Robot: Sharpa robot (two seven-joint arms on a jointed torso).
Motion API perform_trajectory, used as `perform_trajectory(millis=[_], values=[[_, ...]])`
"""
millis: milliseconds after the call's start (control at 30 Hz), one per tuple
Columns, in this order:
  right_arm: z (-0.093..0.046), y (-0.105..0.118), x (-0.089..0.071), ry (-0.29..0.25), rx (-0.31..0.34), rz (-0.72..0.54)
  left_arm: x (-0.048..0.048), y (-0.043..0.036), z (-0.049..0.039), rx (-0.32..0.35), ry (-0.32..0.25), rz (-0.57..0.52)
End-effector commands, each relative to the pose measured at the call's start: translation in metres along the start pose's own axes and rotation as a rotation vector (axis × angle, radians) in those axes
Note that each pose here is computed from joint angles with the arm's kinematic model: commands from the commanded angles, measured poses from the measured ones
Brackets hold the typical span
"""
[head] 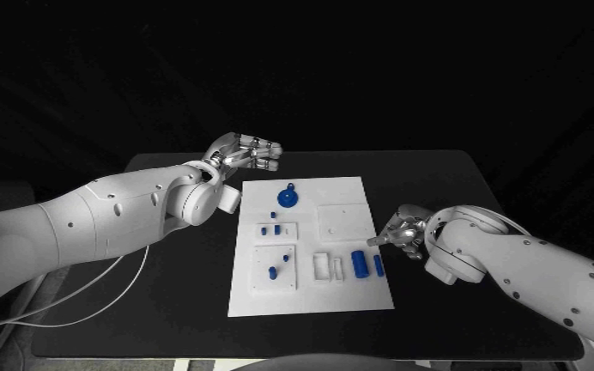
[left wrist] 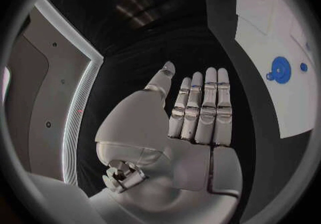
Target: Assemble the parts on the task board
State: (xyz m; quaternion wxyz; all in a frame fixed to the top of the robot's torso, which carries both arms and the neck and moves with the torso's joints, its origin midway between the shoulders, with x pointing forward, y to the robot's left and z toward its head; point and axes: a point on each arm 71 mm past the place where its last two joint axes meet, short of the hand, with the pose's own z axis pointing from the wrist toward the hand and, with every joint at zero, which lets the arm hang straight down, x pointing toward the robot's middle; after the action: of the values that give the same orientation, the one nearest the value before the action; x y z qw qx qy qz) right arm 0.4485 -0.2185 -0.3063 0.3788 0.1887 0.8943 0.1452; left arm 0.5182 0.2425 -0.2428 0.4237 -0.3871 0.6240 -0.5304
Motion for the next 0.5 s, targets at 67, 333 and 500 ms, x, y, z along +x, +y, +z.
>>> perform_trajectory(millis=[67,333,500], values=[[0.004,0.001,0.012,0.046,0.042,-0.028,0.0049,-0.0001,-0.0010,0.022,0.017,-0.008],[0.013,0.003,0.030,0.067,0.051,-0.066,0.0107,0.0038,-0.0022,0.007,0.031,-0.036],[0.018,0.004,0.040,0.087,0.051,-0.093,0.0126,0.0047,-0.0031,0.001,0.038,-0.048]])
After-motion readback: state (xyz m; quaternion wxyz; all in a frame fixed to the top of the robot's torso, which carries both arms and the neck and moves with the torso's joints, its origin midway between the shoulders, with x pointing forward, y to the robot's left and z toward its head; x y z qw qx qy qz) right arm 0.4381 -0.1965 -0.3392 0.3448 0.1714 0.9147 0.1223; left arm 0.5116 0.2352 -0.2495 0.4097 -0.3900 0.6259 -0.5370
